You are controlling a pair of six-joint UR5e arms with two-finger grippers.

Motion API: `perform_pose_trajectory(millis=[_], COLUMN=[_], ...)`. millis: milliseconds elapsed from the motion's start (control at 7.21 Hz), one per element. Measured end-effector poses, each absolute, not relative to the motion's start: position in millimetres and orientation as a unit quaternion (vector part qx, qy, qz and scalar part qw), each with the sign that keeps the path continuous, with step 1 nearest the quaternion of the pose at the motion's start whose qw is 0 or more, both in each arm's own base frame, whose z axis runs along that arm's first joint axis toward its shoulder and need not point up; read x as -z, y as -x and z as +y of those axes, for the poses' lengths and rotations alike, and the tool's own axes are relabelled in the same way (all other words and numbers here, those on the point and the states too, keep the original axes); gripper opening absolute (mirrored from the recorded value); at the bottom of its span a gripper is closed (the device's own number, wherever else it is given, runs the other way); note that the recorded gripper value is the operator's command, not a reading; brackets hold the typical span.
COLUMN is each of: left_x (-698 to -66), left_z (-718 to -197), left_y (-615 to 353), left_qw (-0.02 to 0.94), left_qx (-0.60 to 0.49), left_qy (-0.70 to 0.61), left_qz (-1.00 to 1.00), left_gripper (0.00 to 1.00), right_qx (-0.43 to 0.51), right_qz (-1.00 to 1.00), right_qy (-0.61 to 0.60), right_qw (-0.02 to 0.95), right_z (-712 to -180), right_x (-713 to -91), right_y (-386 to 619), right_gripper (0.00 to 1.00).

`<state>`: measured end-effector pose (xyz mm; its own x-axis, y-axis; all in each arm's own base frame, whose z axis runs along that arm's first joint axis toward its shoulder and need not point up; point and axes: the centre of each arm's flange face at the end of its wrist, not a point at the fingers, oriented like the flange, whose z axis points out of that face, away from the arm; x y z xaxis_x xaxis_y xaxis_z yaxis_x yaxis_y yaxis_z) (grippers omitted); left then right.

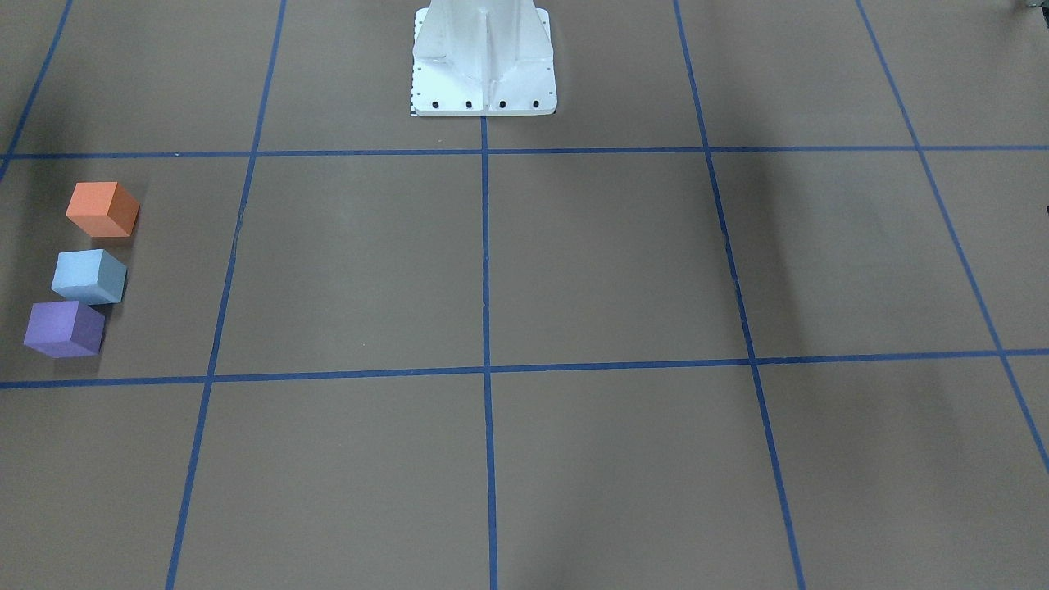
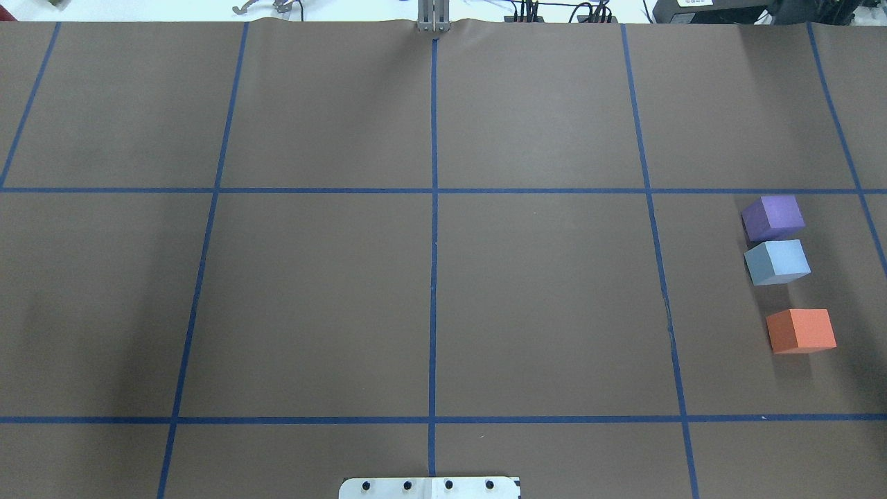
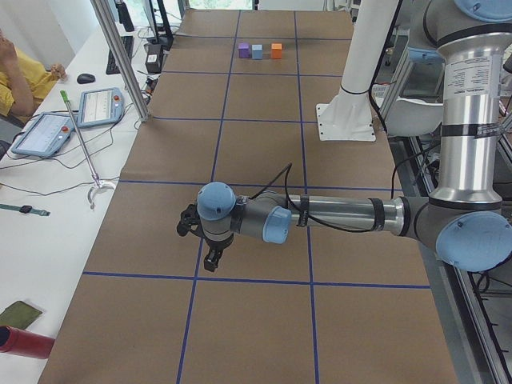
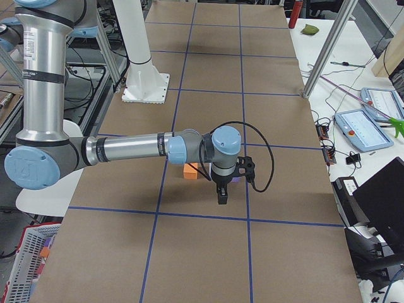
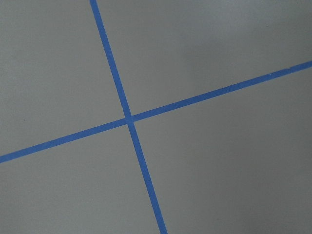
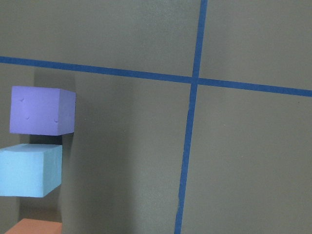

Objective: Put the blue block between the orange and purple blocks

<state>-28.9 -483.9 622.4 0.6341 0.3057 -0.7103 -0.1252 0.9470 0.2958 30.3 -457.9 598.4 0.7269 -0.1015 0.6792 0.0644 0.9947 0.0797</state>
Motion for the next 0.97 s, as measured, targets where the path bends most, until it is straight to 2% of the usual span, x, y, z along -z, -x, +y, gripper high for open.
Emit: perform_pose_trajectory(millis=[416,694,971], left_x=[-617.7,-590.2,-599.6], left_z=[-478.1,-472.5,-464.3], left_y=[29.9,31.5,36.5], left_qw=[0.896,0.903,0.917], left_qx=[-0.112,-0.058,-0.029], left_qy=[-0.11,-0.107,-0.111], left_qz=[0.415,0.412,0.381], left_gripper=[1.0,1.0,1.0], right_qx=[0.049,0.051,0.051], right_qz=[-0.366,-0.366,-0.366], right_qy=[-0.033,-0.036,-0.037], right_qw=[0.929,0.929,0.928], right_z=[-464.1,-466.3,-466.7], right_x=[-592.8,-590.1,-589.6], right_y=[-28.8,-28.5,-28.3], right_gripper=[1.0,1.0,1.0])
